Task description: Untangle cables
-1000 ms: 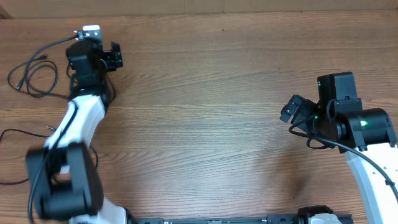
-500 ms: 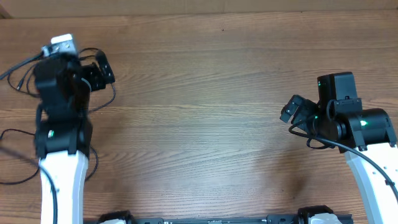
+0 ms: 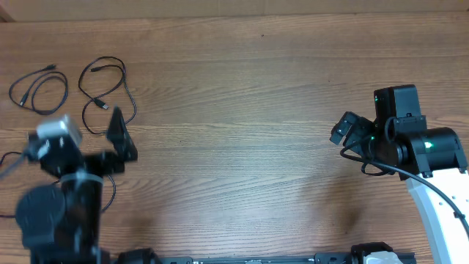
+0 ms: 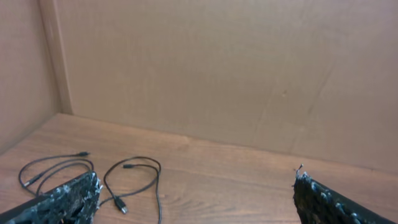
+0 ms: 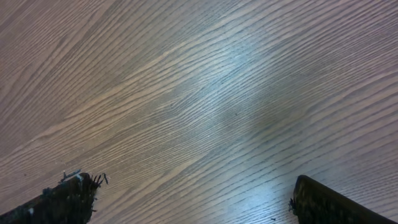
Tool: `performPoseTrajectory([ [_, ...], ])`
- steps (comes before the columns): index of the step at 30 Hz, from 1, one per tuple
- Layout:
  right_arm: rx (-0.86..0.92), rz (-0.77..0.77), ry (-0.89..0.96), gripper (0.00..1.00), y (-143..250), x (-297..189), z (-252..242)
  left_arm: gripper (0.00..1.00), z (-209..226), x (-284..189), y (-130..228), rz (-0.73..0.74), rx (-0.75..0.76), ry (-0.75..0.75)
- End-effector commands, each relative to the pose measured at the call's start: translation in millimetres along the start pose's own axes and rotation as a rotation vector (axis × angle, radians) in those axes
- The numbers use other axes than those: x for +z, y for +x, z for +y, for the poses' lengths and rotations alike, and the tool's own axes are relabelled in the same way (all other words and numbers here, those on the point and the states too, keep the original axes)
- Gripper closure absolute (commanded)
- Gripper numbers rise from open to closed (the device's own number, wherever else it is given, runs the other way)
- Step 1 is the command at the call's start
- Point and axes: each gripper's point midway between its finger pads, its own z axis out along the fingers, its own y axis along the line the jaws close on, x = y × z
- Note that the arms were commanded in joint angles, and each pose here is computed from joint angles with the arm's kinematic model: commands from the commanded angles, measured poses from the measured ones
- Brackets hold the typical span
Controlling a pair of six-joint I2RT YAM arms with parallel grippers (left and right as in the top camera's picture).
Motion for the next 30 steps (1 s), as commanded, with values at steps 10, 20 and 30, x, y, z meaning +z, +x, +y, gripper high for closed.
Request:
performPoseTrajectory([
  [10, 0.005, -0.03, -0.004, 0.0, -6.9, -5.6, 1.3, 0.0, -6.1, -69.1, 51.8, -0.06, -0.017, 0.079],
  [20, 0.005, -0.03, -0.004, 0.0, -6.9, -5.6, 1.3, 0.0, -10.8, -103.8, 63.8, -0.083, -0.016, 0.114],
  [30, 0.006, -0.03, -0.004, 0.0, -6.9, -5.6, 1.3, 0.0, -6.2, -102.6, 78.0, -0.026, -0.041, 0.091],
])
